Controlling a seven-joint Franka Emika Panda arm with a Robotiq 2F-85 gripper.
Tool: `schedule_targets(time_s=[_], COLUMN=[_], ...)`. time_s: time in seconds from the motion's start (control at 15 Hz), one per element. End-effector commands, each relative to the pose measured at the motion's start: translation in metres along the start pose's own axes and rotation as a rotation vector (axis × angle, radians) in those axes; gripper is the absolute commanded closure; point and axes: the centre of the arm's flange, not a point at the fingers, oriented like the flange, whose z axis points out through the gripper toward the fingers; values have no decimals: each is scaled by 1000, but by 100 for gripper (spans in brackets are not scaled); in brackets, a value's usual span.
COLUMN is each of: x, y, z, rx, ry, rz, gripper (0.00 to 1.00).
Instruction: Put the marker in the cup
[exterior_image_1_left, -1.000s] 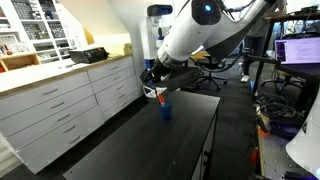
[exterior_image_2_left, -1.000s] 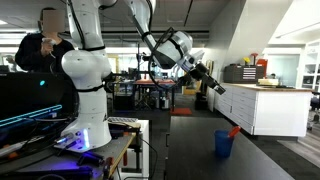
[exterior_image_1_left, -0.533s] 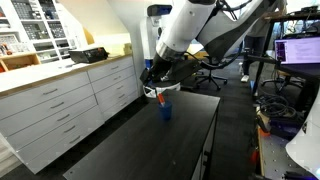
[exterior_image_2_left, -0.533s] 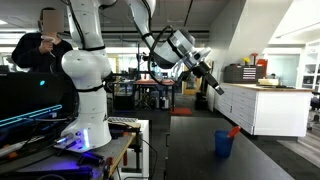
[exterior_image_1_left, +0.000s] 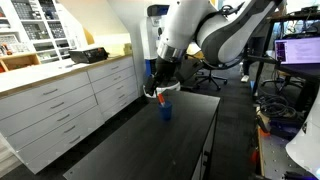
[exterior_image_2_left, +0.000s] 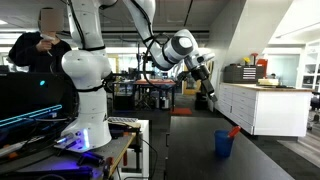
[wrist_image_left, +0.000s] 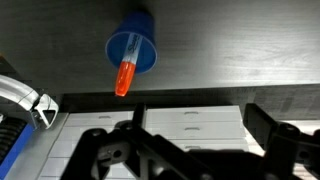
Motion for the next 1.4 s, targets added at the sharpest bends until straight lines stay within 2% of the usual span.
schedule_targets(time_s=[0.0, 0.2, 0.73, 1.33], x=[11, 17, 34, 23], y=[12, 13, 21, 21], z=[-30, -36, -63, -56], rx=[28, 43, 6, 70], ry=[-90, -162, -318, -450], rz=[-47, -73, -140, -137], gripper=[0, 0, 0, 0])
